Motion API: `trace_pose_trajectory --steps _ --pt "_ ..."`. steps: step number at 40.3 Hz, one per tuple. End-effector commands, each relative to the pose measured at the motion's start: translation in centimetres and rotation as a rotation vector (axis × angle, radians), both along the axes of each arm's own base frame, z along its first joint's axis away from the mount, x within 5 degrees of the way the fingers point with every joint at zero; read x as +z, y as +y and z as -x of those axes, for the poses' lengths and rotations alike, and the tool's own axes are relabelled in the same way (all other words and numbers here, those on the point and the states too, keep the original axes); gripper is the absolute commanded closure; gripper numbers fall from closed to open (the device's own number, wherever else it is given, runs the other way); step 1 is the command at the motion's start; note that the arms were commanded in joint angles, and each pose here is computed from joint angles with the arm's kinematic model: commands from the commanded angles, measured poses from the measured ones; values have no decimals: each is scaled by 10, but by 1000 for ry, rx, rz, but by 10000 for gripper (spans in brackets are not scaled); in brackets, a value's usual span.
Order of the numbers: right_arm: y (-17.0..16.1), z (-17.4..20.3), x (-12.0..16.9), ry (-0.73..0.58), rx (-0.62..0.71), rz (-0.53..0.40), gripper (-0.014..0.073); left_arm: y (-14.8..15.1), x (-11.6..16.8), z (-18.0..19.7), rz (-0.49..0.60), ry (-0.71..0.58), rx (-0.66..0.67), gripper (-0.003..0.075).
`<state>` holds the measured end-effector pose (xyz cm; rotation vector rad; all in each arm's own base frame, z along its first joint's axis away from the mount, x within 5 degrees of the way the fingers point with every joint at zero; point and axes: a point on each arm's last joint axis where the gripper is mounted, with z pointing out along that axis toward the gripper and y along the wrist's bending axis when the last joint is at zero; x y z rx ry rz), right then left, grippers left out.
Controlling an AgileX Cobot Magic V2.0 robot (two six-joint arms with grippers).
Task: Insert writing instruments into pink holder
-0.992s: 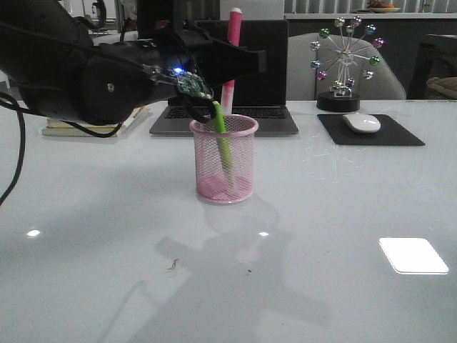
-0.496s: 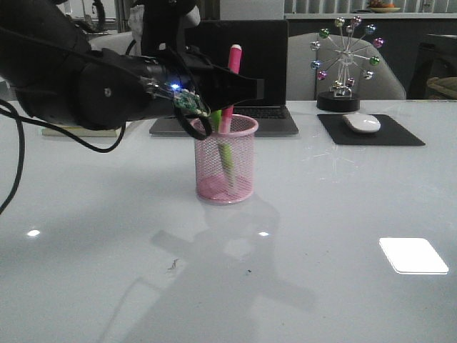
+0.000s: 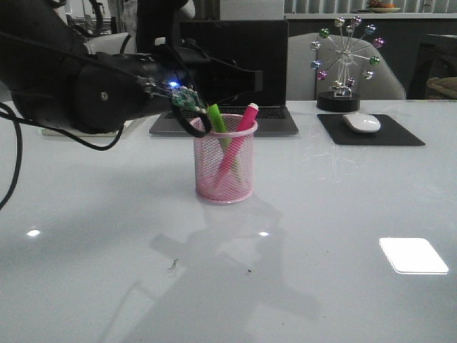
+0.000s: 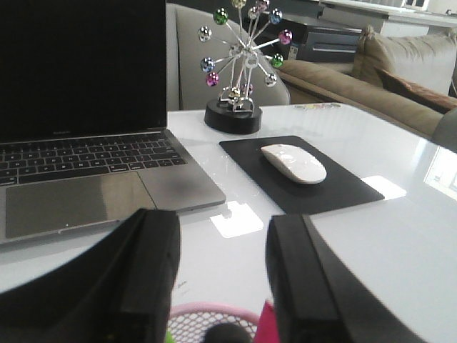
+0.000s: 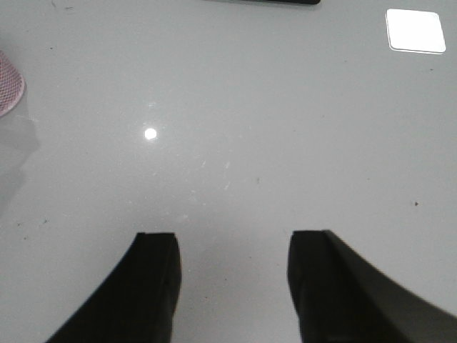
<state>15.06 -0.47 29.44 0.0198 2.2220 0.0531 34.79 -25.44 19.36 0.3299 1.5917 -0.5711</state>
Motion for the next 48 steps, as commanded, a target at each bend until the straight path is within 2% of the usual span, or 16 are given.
trace_pose_trajectory --steps 1,5,10,19,25,30,34,41,48 --pt "-2 -2 15 -95 -18 9 142 3 58 7 118 -186 0 345" --pt "-2 -2 14 -90 -17 8 142 12 76 8 67 -234 21 347" --pt "-2 -2 14 -89 -17 8 142 39 107 7 29 -241 72 364" --pt "-3 -4 18 -132 -25 14 142 117 174 17 12 -238 222 370" --pt "-4 -6 21 -170 -33 18 142 163 203 33 -34 -212 312 370" --pt "-4 -6 21 -173 -33 18 142 189 216 52 -130 -149 360 371" --pt "-4 -6 21 -173 -33 18 142 204 227 68 -164 -152 396 371" --pt "-4 -6 21 -169 -32 19 142 226 244 104 -153 -208 464 370" --pt "-4 -5 20 -159 -30 18 142 238 237 138 -161 -191 499 371"
